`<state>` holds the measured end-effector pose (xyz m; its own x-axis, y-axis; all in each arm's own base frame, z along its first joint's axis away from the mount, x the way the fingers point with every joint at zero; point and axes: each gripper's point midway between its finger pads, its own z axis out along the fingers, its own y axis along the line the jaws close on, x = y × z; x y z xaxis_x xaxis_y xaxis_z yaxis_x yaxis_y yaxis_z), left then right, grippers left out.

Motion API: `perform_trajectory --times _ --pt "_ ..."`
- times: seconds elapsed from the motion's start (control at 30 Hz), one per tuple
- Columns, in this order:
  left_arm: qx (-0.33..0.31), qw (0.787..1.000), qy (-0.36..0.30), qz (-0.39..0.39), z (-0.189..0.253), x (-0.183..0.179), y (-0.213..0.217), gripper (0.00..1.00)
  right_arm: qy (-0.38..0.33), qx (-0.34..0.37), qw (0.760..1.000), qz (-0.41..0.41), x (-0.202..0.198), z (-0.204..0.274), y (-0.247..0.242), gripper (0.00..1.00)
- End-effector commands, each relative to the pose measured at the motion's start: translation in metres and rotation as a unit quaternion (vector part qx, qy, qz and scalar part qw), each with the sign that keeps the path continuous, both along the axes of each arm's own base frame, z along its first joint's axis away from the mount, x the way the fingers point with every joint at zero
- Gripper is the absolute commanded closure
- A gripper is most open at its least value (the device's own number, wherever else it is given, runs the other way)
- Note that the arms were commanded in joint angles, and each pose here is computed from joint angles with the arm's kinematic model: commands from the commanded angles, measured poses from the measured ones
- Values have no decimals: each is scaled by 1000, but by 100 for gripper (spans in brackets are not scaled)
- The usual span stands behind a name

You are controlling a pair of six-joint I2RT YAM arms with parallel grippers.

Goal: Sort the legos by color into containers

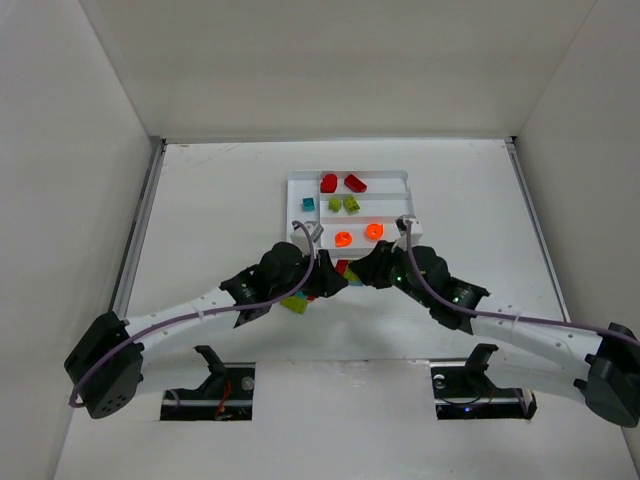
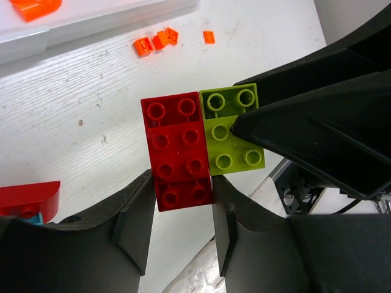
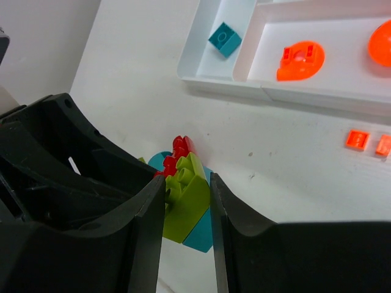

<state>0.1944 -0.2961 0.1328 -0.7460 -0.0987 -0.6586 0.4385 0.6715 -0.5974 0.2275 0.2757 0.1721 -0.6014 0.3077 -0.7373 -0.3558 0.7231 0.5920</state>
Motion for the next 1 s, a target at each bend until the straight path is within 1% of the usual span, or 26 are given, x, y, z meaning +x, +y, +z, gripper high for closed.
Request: perform_trajectory --times 0.0,0.37,0.63,0.87,0.97 --pt "2 1000 -18 15 8 12 -2 85 -77 27 996 -22 9 53 1 78" --pt "5 1000 -12 13 3 13 -7 85 -130 -26 990 -46 16 62 -3 79" --pt "12 1000 -9 14 -2 16 -8 86 -156 -27 987 -30 8 74 11 79" --pt "17 1000 -4 15 -7 16 -7 87 -170 -6 985 -25 1 95 9 80" --pt "11 1000 -12 12 -3 15 -9 87 -156 -2 987 -24 3 92 9 80"
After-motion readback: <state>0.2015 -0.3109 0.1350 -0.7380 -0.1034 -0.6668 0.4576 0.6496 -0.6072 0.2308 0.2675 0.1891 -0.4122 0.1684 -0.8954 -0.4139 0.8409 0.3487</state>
